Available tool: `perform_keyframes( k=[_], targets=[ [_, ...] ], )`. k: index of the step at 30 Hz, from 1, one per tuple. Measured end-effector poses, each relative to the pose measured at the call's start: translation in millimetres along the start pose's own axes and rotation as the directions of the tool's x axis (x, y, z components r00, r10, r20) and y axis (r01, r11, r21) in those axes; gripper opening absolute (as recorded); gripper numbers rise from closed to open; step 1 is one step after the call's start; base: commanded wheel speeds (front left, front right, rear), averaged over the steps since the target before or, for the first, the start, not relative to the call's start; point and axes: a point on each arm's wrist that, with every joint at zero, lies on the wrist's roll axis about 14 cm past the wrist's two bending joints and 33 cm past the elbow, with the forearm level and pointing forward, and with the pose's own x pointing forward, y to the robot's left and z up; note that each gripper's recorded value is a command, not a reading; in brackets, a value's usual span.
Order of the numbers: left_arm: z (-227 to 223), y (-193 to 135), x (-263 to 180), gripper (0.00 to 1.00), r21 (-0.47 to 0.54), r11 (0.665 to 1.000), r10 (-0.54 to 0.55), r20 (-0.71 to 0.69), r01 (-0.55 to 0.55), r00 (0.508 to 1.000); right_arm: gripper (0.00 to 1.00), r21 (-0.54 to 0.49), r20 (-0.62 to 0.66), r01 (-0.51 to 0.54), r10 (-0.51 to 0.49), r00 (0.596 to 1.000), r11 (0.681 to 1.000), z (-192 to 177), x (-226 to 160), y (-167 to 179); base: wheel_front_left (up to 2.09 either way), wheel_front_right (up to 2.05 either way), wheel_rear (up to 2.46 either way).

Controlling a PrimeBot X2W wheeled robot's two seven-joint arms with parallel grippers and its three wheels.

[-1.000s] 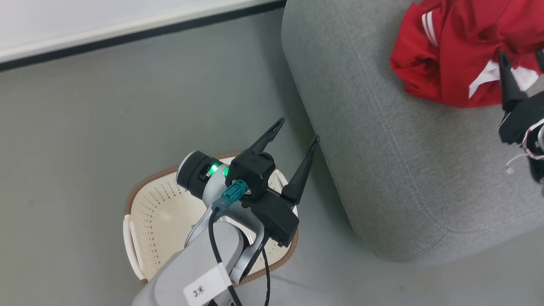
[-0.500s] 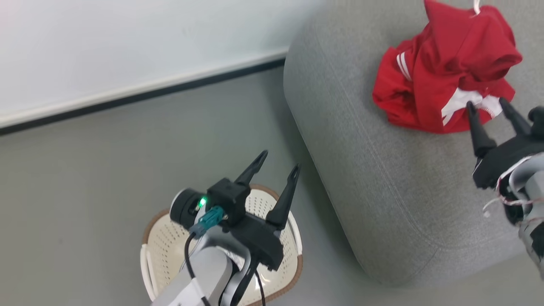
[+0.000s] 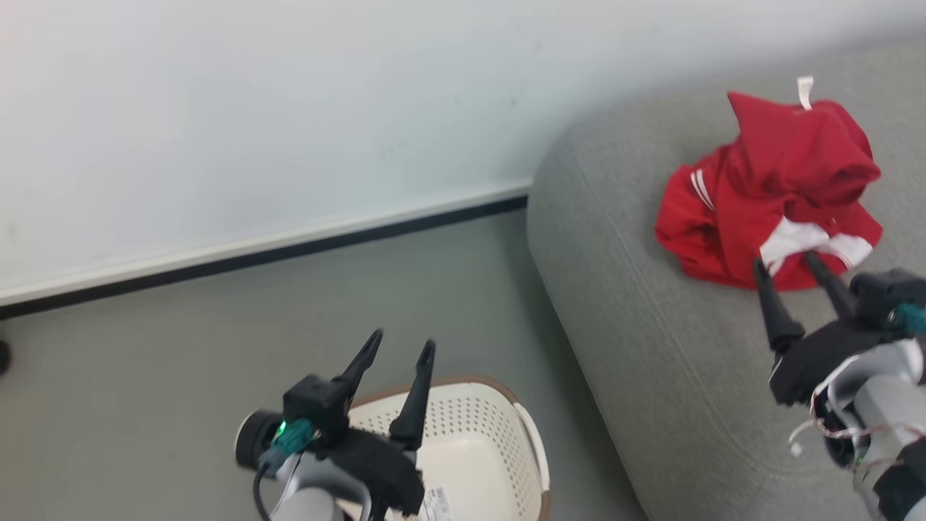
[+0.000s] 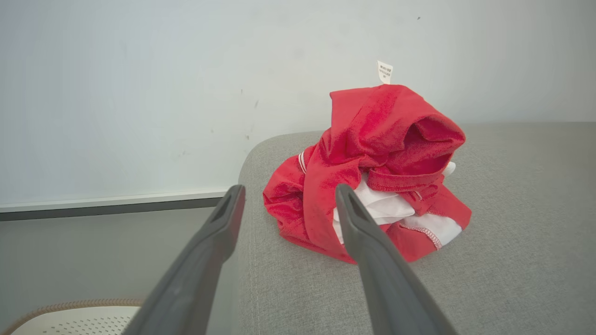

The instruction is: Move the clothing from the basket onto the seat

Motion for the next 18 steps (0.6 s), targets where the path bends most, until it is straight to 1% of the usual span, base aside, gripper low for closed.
perform_keyframes(
  k=[7,9,10,12,18],
  targets=[
    [1.6,37.8,-41.7,1.0,0.04,0.99,0.136,0.009,-0.136,0.991,1.0,0.034,0.058,-0.088,0.086,0.995,0.996,7.6,-8.1,44.7,0.0,0.0,0.0],
    [3.7,51.2,-53.5,1.0,0.053,0.982,0.18,0.016,-0.181,0.983,1.0,0.039,0.086,-0.116,0.113,0.99,0.992,15.1,-8.2,59.6,0.0,0.0,0.0],
    [7.7,62.9,-64.8,1.0,0.06,0.974,0.219,0.034,-0.22,0.975,1.0,0.046,0.114,-0.143,0.137,0.984,0.989,22.9,-8.9,72.9,0.0,0.0,0.0],
    [11.1,73.2,-75.3,1.0,0.067,0.964,0.254,0.046,-0.256,0.966,1.0,0.04,0.137,-0.162,0.155,0.978,0.986,29.0,-11.1,84.0,0.0,0.0,0.0],
    [14.6,98.3,-102.1,1.0,0.072,0.936,0.34,0.069,-0.344,0.938,1.0,0.021,0.179,-0.195,0.188,0.966,0.981,35.2,-22.8,103.9,0.0,0.0,0.0]
  ],
)
